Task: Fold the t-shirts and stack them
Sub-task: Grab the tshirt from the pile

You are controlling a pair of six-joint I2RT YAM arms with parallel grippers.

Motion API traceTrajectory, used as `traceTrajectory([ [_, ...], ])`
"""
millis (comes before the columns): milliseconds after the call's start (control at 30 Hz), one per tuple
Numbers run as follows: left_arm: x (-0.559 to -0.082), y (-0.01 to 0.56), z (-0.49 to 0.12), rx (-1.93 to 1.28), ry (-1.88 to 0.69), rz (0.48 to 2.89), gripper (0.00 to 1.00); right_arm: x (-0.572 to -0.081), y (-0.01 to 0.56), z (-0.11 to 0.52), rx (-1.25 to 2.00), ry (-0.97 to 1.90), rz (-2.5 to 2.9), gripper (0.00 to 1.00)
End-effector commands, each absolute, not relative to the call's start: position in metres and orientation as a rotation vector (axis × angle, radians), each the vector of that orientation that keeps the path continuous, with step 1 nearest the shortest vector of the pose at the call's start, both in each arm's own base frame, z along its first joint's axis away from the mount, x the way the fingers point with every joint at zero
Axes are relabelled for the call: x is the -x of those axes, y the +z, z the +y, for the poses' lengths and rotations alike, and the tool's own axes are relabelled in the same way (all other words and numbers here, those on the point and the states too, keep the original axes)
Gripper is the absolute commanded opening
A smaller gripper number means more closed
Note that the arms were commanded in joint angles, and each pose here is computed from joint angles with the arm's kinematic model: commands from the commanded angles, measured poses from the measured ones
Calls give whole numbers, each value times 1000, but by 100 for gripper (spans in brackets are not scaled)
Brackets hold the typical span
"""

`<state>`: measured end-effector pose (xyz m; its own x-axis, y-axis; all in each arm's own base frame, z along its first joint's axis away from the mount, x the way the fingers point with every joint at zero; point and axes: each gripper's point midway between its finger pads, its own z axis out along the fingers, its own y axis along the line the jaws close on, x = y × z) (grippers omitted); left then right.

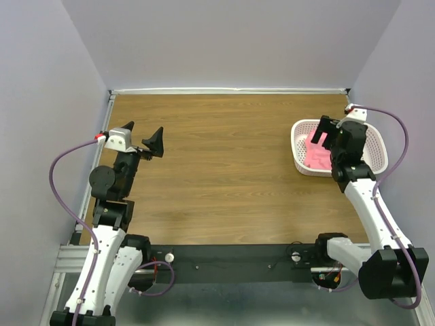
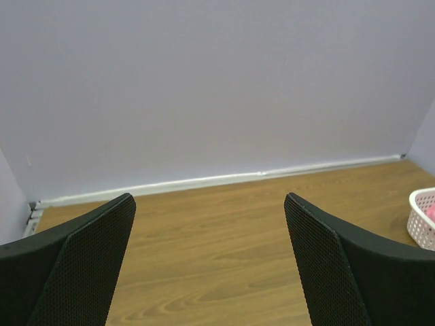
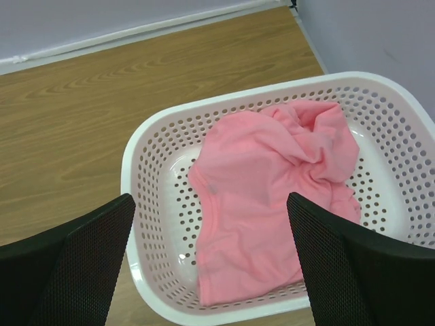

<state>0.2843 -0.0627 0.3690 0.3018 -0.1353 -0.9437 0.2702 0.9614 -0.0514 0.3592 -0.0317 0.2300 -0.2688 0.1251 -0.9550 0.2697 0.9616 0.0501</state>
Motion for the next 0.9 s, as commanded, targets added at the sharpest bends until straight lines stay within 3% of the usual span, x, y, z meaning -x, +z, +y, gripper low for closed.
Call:
traceTrajectory([
  [0, -282, 377, -62, -129, -262, 1230, 98, -365, 249, -23, -116, -146, 1838, 100],
  [33, -282, 377, -63, -129, -265, 1230, 98, -368, 245, 2, 228, -115, 1843, 100],
  [100, -281, 377, -66, -143, -276, 1228, 98, -364, 231, 18, 433, -87, 1870, 100],
  [233, -281, 377, -68, -155, -282, 1224, 98, -390, 218, -18, 267, -155, 2008, 100],
  [333, -282, 376, -67, -153, -281, 1229, 98, -414, 200, -40, 132, 141, 2093, 100],
  [433, -283, 374, -68, -156, -283, 1233, 98, -426, 185, -60, 32, 243, 2140, 99],
  [733, -282, 377, -73, -177, -308, 1229, 98, -452, 117, -105, -40, 51, 2319, 99],
  [867, -284, 375, -76, -185, -316, 1236, 98, -444, 78, -117, -67, -12, 2425, 89],
])
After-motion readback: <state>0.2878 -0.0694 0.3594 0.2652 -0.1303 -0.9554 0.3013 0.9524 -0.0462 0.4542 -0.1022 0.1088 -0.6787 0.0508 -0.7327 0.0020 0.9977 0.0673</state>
